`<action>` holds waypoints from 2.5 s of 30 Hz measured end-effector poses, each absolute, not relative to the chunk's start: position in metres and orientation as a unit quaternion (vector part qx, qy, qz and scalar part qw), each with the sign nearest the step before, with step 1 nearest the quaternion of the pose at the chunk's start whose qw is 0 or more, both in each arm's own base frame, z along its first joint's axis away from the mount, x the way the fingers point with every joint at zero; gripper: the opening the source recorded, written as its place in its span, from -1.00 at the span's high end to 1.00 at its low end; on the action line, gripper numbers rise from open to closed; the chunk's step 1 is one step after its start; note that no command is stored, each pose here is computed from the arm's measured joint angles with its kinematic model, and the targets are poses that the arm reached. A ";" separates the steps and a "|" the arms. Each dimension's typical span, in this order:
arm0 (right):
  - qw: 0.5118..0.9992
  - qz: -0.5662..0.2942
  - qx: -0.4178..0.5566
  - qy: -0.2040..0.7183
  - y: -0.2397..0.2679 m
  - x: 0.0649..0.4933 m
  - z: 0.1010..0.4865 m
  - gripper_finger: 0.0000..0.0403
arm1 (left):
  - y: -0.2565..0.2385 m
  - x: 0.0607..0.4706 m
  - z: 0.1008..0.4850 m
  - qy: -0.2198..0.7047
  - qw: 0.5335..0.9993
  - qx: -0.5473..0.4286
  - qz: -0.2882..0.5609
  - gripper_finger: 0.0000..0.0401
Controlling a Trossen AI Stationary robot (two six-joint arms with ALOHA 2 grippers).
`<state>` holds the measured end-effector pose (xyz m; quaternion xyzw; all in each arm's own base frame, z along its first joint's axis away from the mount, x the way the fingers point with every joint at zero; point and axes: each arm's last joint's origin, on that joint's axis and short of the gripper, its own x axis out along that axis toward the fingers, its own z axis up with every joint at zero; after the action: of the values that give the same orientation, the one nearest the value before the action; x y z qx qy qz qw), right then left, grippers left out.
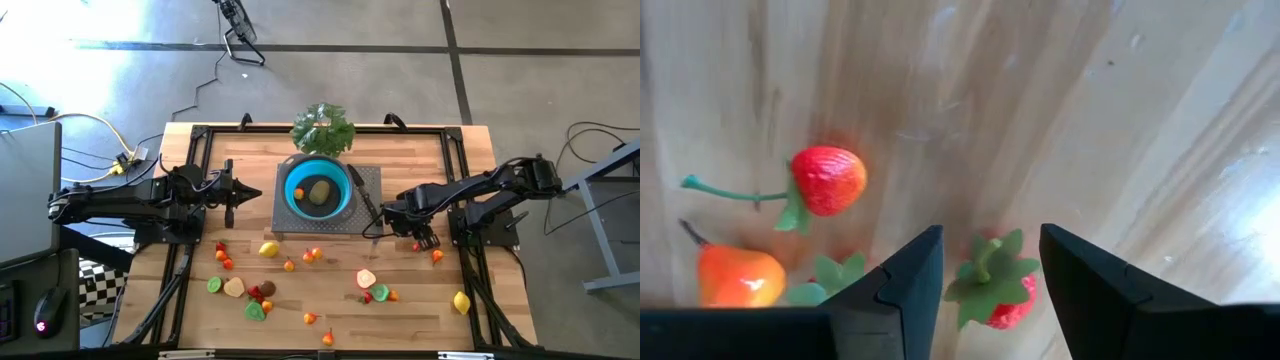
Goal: Pick & Place Fruit
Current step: Put the strawberry into the blue strainer bowl on to the shelf
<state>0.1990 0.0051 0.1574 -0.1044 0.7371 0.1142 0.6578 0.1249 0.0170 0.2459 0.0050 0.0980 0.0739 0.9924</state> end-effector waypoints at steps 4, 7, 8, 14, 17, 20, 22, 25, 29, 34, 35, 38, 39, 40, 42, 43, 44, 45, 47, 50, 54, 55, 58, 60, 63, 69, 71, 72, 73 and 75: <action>0.660 0.113 -0.104 0.735 0.005 0.200 0.157 0.21 | 0.017 0.125 0.246 0.098 0.992 0.005 0.074 1.00; 0.660 0.113 -0.104 0.735 0.005 0.200 0.157 0.21 | 0.017 0.125 0.246 0.098 0.992 0.005 0.074 1.00; 0.660 0.113 -0.104 0.735 0.005 0.200 0.157 0.21 | 0.017 0.125 0.246 0.098 0.992 0.005 0.074 1.00; 0.661 0.114 -0.102 0.735 0.005 0.200 0.157 0.21 | 0.017 0.125 0.245 0.102 0.992 0.005 0.074 1.00; 0.662 0.115 -0.101 0.734 0.005 0.199 0.156 0.21 | 0.017 0.125 0.244 0.106 0.992 0.004 0.074 1.00; 0.664 0.119 -0.097 0.732 0.006 0.196 0.149 0.21 | 0.017 0.124 0.243 0.112 0.991 0.003 0.074 1.00; 0.661 0.113 -0.089 0.737 0.006 0.192 0.145 0.21 | 0.017 0.124 0.243 0.113 0.991 0.003 0.074 1.00; 0.660 0.102 -0.081 0.739 0.006 0.192 0.144 0.21 | 0.017 0.124 0.243 0.113 0.991 0.003 0.074 1.00; 0.662 0.095 -0.087 0.739 0.005 0.192 0.144 0.25 | 0.017 0.124 0.243 0.113 0.991 0.003 0.074 1.00; 0.661 0.090 -0.095 0.739 0.004 0.192 0.144 0.47 | 0.017 0.124 0.243 0.113 0.991 0.003 0.074 1.00; 0.661 0.087 -0.096 0.740 0.004 0.192 0.144 0.52 | 0.017 0.124 0.243 0.113 0.991 0.003 0.074 1.00; 0.660 0.086 -0.097 0.740 0.004 0.192 0.144 0.68 | 0.017 0.124 0.243 0.113 0.991 0.003 0.074 1.00; 0.660 0.086 -0.097 0.740 0.004 0.192 0.144 0.73 | 0.017 0.124 0.243 0.113 0.991 0.003 0.074 1.00; 0.660 0.086 -0.097 0.740 0.004 0.192 0.144 0.78 | 0.017 0.124 0.243 0.113 0.991 0.003 0.074 1.00; 0.660 0.086 -0.098 0.740 0.004 0.192 0.144 0.87 | 0.017 0.124 0.243 0.113 0.991 0.004 0.073 1.00; 0.660 0.086 -0.097 0.740 0.004 0.192 0.144 0.92 | 0.017 0.124 0.243 0.113 0.991 0.004 0.074 1.00; 0.660 0.086 -0.098 0.740 0.004 0.192 0.144 0.95 | 0.017 0.124 0.243 0.113 0.991 0.004 0.074 1.00; 0.660 0.086 -0.097 0.740 0.004 0.192 0.144 0.95 | 0.017 0.124 0.243 0.113 0.991 0.004 0.074 1.00; 0.658 0.083 -0.100 0.741 0.004 0.192 0.144 0.96 | 0.017 0.124 0.243 0.113 0.991 0.004 0.074 1.00; 0.651 0.077 -0.106 0.748 0.003 0.192 0.148 0.97 | 0.017 0.124 0.243 0.113 0.991 0.004 0.074 1.00; 0.658 0.067 -0.098 0.744 0.004 0.201 0.162 0.97 | 0.017 0.124 0.243 0.113 0.991 0.004 0.073 1.00; 0.660 0.064 -0.096 0.742 0.004 0.203 0.166 0.97 | 0.017 0.124 0.243 0.113 0.991 0.004 0.074 1.00; 0.670 0.058 -0.091 0.735 0.004 0.211 0.178 0.97 | 0.017 0.124 0.243 0.113 0.991 0.004 0.074 1.00; 0.677 0.057 -0.089 0.729 0.004 0.216 0.187 0.97 | 0.017 0.124 0.243 0.113 0.991 0.004 0.074 1.00; 0.676 0.058 -0.076 0.731 0.005 0.219 0.199 0.97 | 0.017 0.124 0.243 0.113 0.991 0.004 0.073 1.00; 0.667 0.056 -0.054 0.741 0.005 0.212 0.213 0.98 | 0.017 0.124 0.243 0.115 0.991 0.004 0.073 1.00; 0.673 0.047 -0.043 0.737 0.006 0.208 0.218 0.98 | 0.017 0.124 0.243 0.115 0.991 0.004 0.073 1.00; 0.678 0.042 -0.039 0.733 0.006 0.206 0.221 0.98 | 0.017 0.124 0.243 0.116 0.991 0.004 0.074 1.00; 0.685 0.039 -0.038 0.727 0.007 0.204 0.224 0.98 | 0.017 0.124 0.242 0.117 0.990 0.004 0.074 1.00; 0.698 0.038 -0.038 0.714 0.009 0.199 0.231 0.98 | 0.017 0.124 0.242 0.120 0.990 0.004 0.073 1.00</action>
<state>0.1991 0.0090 0.2313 -0.0384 0.7141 0.0379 0.6979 0.1240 0.0169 0.2417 0.0036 0.1203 0.0734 0.9900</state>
